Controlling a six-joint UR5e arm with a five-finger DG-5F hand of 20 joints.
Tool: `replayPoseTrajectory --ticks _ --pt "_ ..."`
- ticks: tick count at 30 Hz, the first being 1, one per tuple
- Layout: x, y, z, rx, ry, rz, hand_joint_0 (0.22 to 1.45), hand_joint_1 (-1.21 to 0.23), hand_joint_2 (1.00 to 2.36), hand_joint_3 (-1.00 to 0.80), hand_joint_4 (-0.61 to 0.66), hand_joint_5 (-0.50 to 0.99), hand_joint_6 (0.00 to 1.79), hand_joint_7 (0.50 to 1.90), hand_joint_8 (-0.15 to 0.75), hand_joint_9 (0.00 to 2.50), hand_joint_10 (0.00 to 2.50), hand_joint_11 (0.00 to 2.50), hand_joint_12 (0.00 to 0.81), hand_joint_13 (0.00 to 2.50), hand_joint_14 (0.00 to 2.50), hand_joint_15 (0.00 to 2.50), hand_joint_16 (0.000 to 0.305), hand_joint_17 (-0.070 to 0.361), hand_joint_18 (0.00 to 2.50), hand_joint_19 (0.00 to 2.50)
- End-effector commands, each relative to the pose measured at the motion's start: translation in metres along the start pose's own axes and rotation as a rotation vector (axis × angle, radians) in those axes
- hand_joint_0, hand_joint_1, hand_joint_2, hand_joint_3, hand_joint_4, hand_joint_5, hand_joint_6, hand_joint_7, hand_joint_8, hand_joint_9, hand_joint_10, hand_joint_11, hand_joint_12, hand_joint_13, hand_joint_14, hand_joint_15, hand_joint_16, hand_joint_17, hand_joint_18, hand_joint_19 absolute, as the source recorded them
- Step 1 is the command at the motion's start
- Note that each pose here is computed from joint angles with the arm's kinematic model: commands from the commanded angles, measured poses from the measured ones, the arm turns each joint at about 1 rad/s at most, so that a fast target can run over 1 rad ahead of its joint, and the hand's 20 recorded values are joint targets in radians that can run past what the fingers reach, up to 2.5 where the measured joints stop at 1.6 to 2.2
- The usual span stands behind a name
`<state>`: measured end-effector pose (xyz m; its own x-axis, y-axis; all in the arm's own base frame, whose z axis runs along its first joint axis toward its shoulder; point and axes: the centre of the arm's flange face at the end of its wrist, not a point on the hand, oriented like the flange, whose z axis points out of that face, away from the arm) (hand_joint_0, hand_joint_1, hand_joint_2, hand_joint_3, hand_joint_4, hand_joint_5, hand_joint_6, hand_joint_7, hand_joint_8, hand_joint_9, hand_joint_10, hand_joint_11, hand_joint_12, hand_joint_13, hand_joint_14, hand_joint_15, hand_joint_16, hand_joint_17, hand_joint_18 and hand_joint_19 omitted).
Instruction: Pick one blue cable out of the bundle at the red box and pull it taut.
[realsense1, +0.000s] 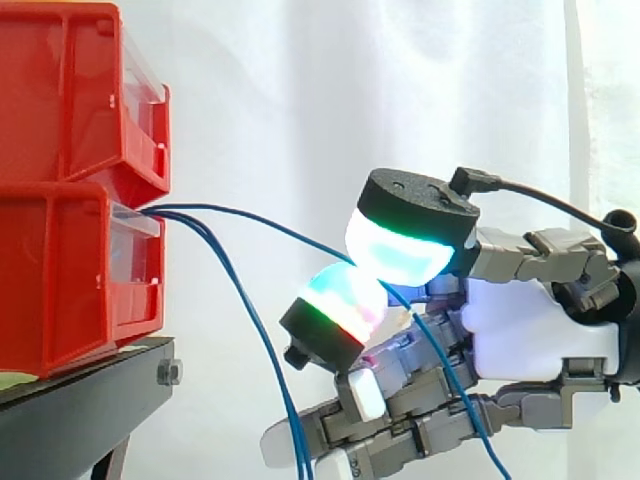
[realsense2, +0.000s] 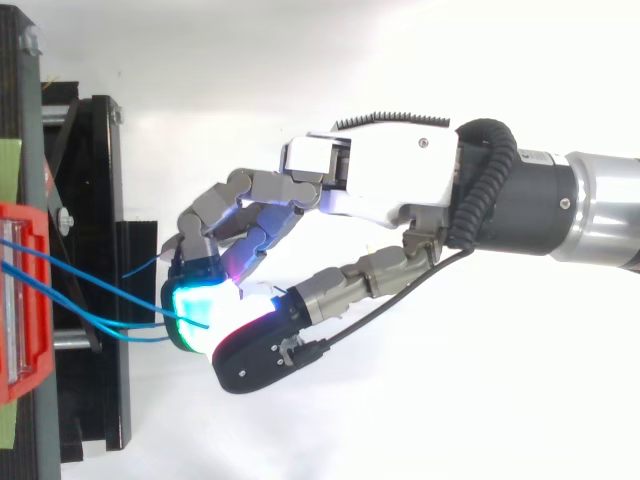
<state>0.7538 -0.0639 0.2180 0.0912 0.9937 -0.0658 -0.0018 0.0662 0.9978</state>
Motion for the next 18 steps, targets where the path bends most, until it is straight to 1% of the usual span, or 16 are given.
replayPoseTrajectory --ticks 1,9,10,12,16,18 --pt "-0.0008 -0.0003 0.0 0.0 -0.001 0.0 0.65 -0.84 1.02 -0.02 -0.15 -0.14 0.92 1.2 0.314 0.9 0.02 0.76 0.33 0.46 0.01 0.16 0.049 0.11 0.42 0.2" --pt "0.0004 -0.0002 0.0 0.0 0.001 0.0 0.65 -0.84 1.02 -0.02 -0.16 -0.14 0.92 1.21 0.308 0.92 0.02 0.76 0.326 0.47 0.01 0.16 0.049 0.111 0.41 0.17" --pt "0.0002 0.0016 0.0003 -0.003 -0.001 0.001 0.65 -0.84 1.02 -0.02 -0.16 -0.14 0.92 1.21 0.305 0.92 0.02 0.76 0.326 0.47 0.01 0.16 0.049 0.111 0.41 0.17" --pt "0.0002 -0.0002 0.0 0.0 -0.001 0.0 0.65 -0.84 1.02 -0.03 -0.16 -0.14 0.92 1.19 0.304 0.92 0.02 0.75 0.328 0.47 0.01 0.16 0.05 0.112 0.39 0.17" --pt "-0.0009 -0.0003 0.0 0.0 -0.003 0.0 0.65 -0.84 1.02 -0.03 -0.15 -0.14 0.92 1.19 0.304 0.9 0.02 0.75 0.328 0.46 0.01 0.16 0.05 0.112 0.39 0.17" --pt "0.0004 -0.0002 0.0 0.0 0.001 0.0 0.65 -0.84 1.02 -0.04 -0.15 -0.14 0.92 1.2 0.302 0.9 0.02 0.73 0.328 0.46 0.01 0.16 0.05 0.112 0.39 0.17"
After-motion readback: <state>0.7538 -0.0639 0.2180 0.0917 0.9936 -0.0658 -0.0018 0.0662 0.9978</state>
